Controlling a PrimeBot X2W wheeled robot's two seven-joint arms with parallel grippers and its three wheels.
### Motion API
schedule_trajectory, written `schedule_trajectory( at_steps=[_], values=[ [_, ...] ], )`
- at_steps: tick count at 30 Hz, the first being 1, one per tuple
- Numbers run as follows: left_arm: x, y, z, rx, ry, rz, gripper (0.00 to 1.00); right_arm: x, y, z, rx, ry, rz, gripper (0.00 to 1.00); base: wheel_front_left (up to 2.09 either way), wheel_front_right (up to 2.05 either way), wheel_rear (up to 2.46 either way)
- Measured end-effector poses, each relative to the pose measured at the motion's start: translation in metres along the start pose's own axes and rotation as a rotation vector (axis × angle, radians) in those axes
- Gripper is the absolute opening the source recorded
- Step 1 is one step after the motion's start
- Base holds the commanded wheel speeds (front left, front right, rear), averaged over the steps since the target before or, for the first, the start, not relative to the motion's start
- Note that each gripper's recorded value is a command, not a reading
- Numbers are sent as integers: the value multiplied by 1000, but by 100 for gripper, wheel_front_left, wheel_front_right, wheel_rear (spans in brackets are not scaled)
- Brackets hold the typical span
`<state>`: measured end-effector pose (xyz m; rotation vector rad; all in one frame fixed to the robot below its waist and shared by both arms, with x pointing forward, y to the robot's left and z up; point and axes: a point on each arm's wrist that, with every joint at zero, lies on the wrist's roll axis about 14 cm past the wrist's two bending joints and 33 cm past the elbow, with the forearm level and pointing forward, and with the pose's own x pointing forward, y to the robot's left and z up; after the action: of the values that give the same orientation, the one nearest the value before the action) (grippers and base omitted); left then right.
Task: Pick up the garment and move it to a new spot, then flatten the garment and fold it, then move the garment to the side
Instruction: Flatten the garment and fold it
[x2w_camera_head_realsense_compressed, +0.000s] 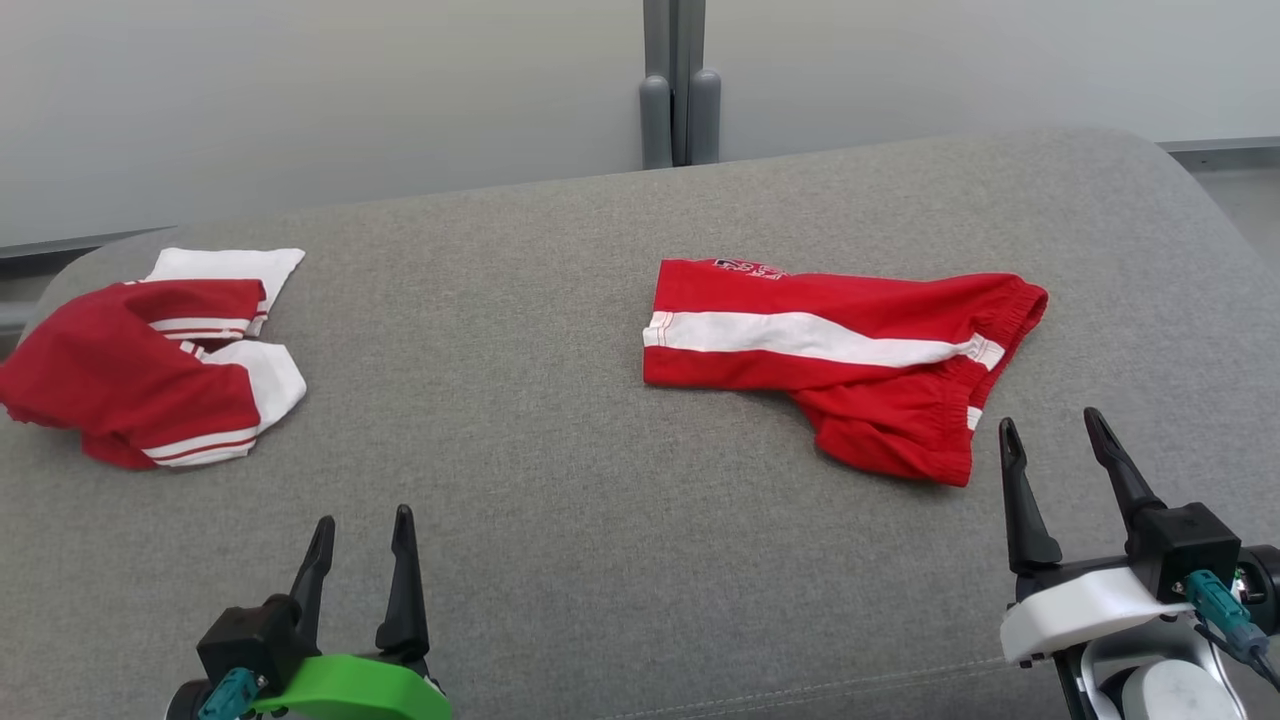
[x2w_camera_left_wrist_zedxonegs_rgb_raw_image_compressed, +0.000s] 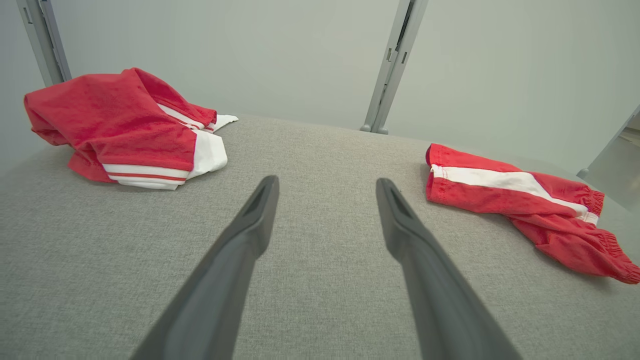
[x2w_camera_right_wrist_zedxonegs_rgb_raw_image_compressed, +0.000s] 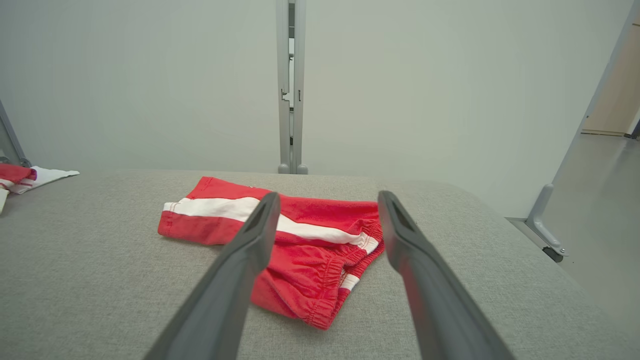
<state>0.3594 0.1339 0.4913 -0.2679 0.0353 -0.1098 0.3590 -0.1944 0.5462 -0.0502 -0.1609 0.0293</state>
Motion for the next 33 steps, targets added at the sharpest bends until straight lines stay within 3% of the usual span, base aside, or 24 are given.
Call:
schedule_trajectory(
  at_steps=[15,33],
  values=[
    [7,0,-13,5,68,-18,100,7,0,-12,16,41,-1,100,0,0,0],
    [105,-79,-58,-65,339,-266,100,50,-23,-60,25,189,-31,100,0,0,0]
  ],
)
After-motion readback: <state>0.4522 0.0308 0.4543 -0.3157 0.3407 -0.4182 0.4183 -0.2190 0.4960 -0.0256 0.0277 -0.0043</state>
